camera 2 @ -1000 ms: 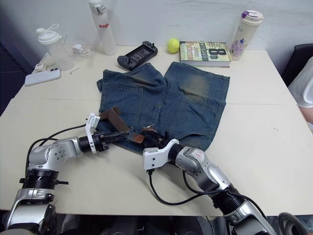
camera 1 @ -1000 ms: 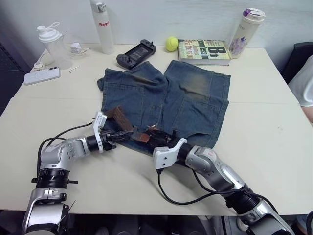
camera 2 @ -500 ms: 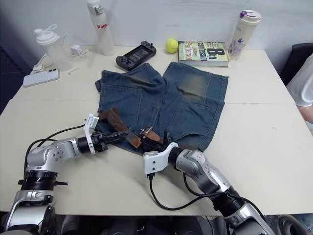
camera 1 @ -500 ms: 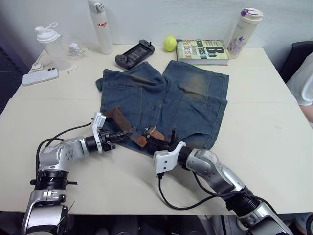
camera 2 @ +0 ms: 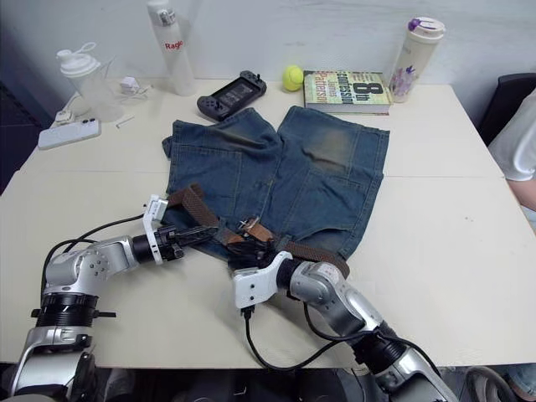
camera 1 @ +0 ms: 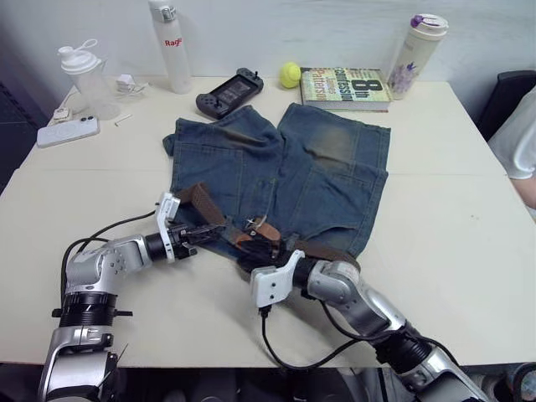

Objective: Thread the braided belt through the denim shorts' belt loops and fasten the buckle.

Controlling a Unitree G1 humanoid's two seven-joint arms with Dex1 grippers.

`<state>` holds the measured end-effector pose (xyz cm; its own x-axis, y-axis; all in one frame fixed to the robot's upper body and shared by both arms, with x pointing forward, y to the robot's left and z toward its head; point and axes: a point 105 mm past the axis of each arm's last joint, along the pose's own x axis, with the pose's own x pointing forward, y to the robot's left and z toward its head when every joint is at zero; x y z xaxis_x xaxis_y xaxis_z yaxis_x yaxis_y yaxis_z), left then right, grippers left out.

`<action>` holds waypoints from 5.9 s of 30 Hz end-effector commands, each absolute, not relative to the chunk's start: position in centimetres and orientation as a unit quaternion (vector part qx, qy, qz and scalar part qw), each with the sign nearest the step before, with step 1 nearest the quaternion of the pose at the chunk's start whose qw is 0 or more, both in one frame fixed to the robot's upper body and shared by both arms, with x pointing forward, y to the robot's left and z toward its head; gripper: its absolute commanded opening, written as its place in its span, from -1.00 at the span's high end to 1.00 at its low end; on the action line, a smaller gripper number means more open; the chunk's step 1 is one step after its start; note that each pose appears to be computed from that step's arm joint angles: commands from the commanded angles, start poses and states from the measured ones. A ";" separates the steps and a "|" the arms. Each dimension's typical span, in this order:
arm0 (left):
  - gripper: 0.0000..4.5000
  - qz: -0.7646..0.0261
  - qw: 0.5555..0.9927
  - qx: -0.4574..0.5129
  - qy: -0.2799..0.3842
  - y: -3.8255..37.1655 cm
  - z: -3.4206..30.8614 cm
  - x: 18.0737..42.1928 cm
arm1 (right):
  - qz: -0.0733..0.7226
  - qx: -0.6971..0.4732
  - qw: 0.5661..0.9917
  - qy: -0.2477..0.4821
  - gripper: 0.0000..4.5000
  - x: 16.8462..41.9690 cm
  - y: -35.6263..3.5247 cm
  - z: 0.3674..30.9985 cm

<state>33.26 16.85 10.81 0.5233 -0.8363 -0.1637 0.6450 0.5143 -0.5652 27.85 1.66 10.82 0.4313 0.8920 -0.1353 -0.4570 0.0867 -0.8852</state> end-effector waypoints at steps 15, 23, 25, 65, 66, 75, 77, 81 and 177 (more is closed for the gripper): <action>1.00 -0.432 0.846 -0.221 0.222 17.1 10.4 32.8 | 0.443 -0.493 0.712 -0.231 0.19 29.4 0.2 11.7; 1.00 -0.432 0.846 -0.220 0.222 17.2 10.5 32.8 | 0.449 -0.490 0.709 -0.238 0.48 29.0 0.6 11.8; 1.00 -0.432 0.846 -0.219 0.222 17.2 10.5 32.8 | 0.450 -0.488 0.709 -0.237 0.87 29.0 0.6 11.8; 0.94 -0.377 0.917 -0.046 0.125 17.7 10.9 27.7 | 0.458 -0.496 0.694 -0.251 1.00 28.1 -0.5 12.9; 0.94 -0.362 0.922 -0.026 0.136 18.0 10.1 28.1 | 0.458 -0.496 0.694 -0.252 1.00 28.1 -0.5 13.0; 0.94 -0.339 0.919 0.036 0.198 18.5 5.8 28.1 | 0.442 -0.498 0.696 -0.269 1.00 27.4 -1.8 15.9; 0.94 -0.335 0.920 0.029 0.199 18.6 5.6 28.1 | 0.442 -0.504 0.691 -0.270 1.00 26.9 -2.5 16.4; 0.94 -0.338 0.919 0.019 0.203 18.6 5.4 28.0 | 0.444 -0.521 0.681 -0.261 1.00 26.1 -4.8 17.4; -0.17 -0.328 0.919 0.201 -0.085 15.5 18.6 26.5 | 0.527 -0.444 0.690 -0.222 1.00 26.7 -4.2 22.4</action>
